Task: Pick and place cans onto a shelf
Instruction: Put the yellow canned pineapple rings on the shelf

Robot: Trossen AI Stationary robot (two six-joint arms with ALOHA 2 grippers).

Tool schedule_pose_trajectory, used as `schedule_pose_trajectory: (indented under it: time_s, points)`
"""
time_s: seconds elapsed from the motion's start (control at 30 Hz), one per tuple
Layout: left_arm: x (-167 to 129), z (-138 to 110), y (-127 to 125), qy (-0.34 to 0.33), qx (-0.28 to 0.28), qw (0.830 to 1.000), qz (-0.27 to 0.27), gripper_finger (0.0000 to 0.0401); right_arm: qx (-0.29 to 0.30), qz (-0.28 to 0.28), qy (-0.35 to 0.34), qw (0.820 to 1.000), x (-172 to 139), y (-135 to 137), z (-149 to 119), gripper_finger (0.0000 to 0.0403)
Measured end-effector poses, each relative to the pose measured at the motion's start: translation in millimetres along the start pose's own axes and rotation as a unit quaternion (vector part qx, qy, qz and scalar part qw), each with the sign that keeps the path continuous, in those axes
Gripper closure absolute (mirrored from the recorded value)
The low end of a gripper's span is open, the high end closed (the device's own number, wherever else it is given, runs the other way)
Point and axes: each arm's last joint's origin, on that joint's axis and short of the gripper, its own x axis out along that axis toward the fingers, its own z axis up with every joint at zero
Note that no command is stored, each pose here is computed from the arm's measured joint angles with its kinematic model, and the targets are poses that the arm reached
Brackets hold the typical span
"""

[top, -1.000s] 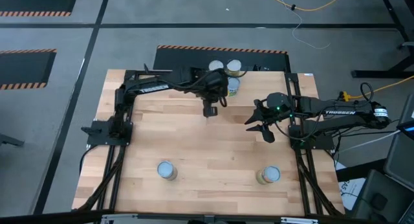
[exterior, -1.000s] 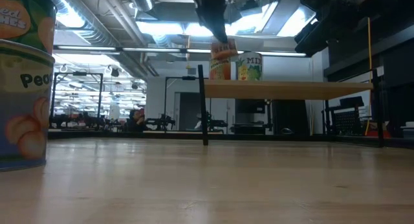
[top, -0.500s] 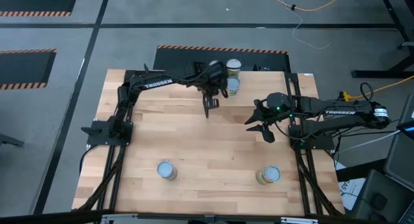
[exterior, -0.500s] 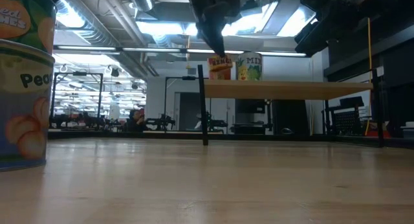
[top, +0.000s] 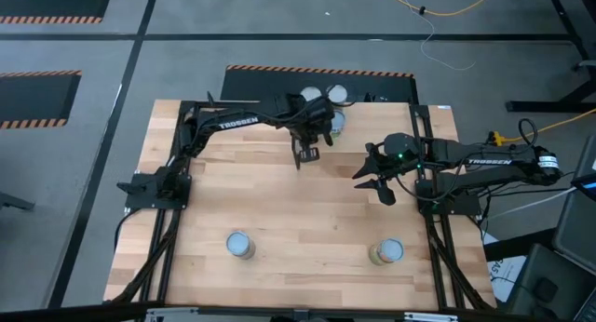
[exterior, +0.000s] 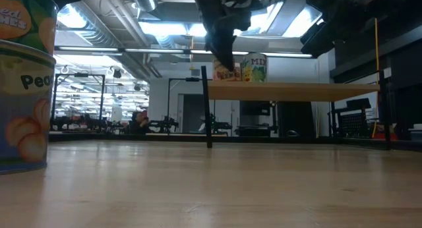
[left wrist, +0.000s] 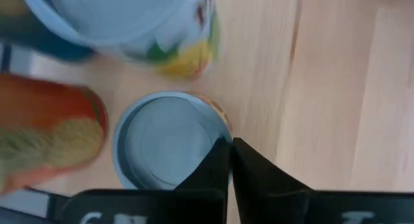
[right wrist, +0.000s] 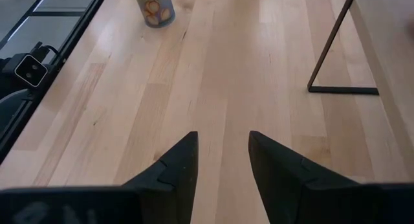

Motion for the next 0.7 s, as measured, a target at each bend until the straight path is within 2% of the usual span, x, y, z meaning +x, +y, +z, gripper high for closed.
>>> schedule_pose_trajectory:
  time_s: [0.7]
  points:
    - [-0.5,0.0,0.8,-0.001,-0.002,1.000,0.004,0.0393,0.000,0.000,0.000,1.000,0.0,0.0,-0.1,0.0262]
